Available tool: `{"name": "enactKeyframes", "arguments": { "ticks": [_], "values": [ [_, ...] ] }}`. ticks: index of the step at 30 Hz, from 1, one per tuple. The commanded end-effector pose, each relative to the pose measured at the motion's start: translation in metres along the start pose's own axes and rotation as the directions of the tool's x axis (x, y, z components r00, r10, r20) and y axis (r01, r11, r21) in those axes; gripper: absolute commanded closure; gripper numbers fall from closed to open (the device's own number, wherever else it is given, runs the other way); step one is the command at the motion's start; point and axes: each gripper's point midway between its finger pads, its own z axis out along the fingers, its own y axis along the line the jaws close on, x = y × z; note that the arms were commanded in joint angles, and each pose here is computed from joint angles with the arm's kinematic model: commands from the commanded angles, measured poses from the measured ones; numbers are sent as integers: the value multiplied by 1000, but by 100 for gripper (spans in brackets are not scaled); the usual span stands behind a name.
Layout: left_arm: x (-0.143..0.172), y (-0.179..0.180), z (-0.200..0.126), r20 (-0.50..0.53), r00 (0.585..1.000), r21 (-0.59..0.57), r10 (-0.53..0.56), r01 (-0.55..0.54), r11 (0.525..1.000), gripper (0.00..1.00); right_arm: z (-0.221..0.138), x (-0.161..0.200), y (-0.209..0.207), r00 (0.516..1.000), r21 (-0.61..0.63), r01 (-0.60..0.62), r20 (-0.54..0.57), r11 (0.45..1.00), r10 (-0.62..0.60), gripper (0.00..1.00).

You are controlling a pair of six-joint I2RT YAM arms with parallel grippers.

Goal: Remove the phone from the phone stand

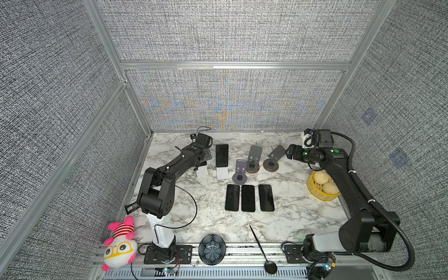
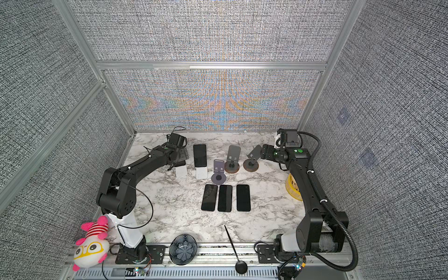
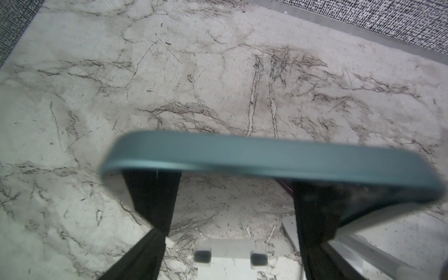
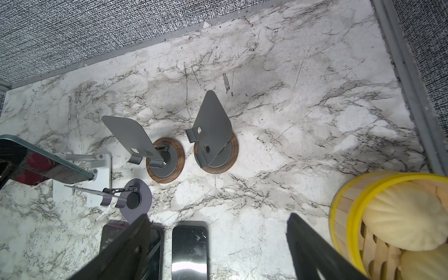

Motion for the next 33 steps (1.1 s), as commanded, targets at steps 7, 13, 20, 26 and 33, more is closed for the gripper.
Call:
{"name": "enactKeyframes", "arguments": {
  "ticks": [7,13,20,26,33],
  "values": [
    [-1,3,6,-14,1000,-41,-6,5,999,16,3,1,3,1000,-17,8,-6,1000,-8,12],
    [0,3,8,-18,1000,-45,-2,2,999,20,5,2,3,1000,-20,9,-11,1000,-9,12],
    [0,1,8,-21,1000,-39,-1,0,999,24,5,2,3,1000,-20,15,-14,1000,-16,12],
    [-2,1,5,-19,1000,-36,3,-4,999,28,4,2,5,1000,-30,18,-10,999,-19,12],
    [-7,2,-3,-7,1000,-29,5,-5,1000,30,3,1,7,1000,-37,22,-7,999,-22,13]
  ]
}}
